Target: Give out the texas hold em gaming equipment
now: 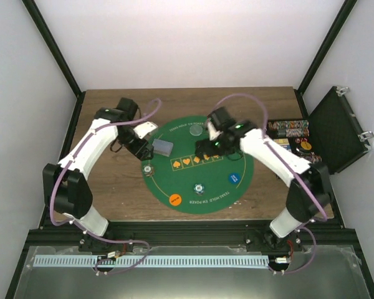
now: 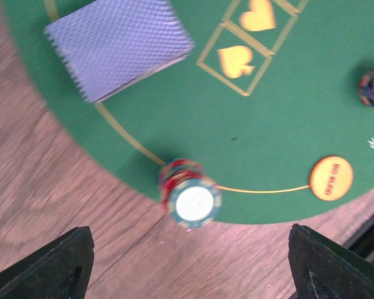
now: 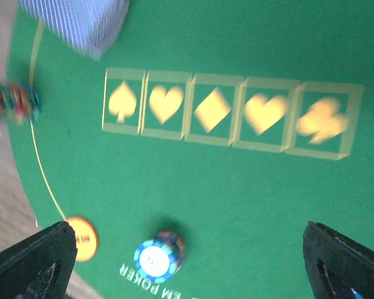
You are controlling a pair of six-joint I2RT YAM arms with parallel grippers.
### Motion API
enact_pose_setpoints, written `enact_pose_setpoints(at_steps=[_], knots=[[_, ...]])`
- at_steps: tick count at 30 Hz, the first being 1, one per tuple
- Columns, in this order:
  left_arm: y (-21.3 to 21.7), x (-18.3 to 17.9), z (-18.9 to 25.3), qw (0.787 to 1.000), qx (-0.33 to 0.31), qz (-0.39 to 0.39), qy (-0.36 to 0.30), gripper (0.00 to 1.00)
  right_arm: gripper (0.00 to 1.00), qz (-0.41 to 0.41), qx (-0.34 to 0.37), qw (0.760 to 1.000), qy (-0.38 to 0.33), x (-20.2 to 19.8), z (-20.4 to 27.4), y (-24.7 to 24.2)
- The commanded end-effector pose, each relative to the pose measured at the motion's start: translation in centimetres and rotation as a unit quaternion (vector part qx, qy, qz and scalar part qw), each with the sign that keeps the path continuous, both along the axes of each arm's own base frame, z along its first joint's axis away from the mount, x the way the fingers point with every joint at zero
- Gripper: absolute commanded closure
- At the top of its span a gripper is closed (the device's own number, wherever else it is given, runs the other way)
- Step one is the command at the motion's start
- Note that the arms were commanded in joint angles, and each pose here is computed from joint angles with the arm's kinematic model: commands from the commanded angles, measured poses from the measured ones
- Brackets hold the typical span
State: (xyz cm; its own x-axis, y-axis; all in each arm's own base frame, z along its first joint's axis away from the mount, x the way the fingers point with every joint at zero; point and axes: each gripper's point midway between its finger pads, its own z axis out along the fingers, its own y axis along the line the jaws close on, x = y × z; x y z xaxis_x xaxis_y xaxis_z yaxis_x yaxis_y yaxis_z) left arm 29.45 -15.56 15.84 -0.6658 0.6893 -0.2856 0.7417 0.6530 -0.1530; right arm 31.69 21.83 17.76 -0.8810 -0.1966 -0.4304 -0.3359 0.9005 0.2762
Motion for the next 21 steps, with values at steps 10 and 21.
enact_pose_setpoints(at_steps=[10, 21], knots=[[3.1, 0.8, 0.2, 0.997, 0.005, 0.072, -0.019, 0.13, 0.00, 0.085, -0.148, 0.972, 0.160, -10.1, -12.6, 5.8], [3.1, 0.5, 0.0, 0.997, 0.002, 0.069, -0.017, 0.13, 0.22, 0.084, -0.231, 0.954, 0.173, -11.2, -15.5, 3.6]])
